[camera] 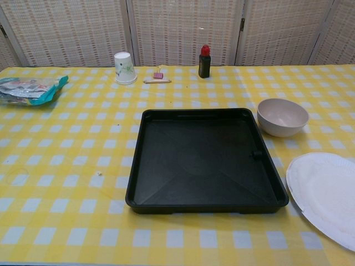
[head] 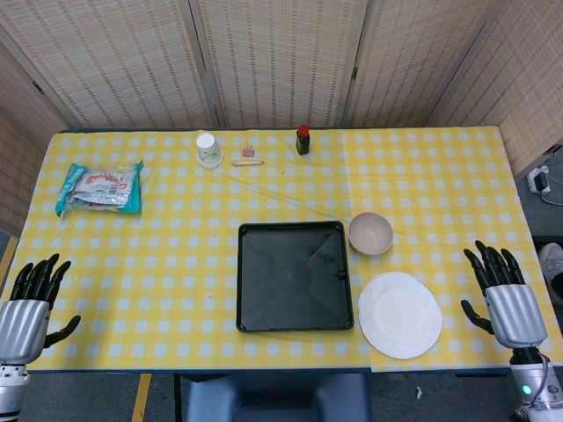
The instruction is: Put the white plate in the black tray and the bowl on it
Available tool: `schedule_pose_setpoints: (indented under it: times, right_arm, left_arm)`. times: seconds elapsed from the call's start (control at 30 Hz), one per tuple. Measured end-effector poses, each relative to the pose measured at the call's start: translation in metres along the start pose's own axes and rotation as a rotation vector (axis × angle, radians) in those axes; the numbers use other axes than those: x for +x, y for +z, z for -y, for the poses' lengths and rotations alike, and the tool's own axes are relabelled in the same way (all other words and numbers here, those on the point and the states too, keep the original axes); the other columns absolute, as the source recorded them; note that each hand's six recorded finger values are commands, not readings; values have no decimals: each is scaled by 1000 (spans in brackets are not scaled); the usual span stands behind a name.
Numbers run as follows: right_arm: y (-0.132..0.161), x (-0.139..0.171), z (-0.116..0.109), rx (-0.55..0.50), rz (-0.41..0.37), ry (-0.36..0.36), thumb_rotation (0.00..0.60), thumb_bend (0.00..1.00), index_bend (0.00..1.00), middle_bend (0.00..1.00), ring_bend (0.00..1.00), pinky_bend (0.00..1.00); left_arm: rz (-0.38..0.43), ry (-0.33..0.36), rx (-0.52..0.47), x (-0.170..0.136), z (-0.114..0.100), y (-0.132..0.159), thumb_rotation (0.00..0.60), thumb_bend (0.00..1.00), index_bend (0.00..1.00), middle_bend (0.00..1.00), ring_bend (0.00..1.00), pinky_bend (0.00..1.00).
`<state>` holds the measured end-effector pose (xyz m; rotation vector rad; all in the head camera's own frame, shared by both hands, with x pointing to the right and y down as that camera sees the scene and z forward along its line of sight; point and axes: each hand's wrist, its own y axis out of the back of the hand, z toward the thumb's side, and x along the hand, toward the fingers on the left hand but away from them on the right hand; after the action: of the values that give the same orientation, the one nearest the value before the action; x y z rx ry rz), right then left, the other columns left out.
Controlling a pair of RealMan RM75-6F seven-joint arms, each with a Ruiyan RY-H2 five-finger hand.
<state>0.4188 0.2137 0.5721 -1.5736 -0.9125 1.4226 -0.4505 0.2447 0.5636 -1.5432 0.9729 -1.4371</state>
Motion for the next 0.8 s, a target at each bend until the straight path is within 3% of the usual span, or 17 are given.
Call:
schedule_pose_setpoints:
  times: [0.33,0.53,0.8]
  right_arm:
    - [2,11,0,1,-35,20,591,339,18,0,0,0]
    - [11,28,2,62,-130,33,591,339,219,0,0,0]
    - [1,52,19,203,-274,66,590,339,385,0,0,0]
  left_arm:
    - [21,6,-18,4,-1,8,600,247,0,0,66,60]
    - [44,-3,-28,7,2,13,600,247,0,0,66,60]
    - [41,2,-31,4,-1,13,600,247,0,0,66,60]
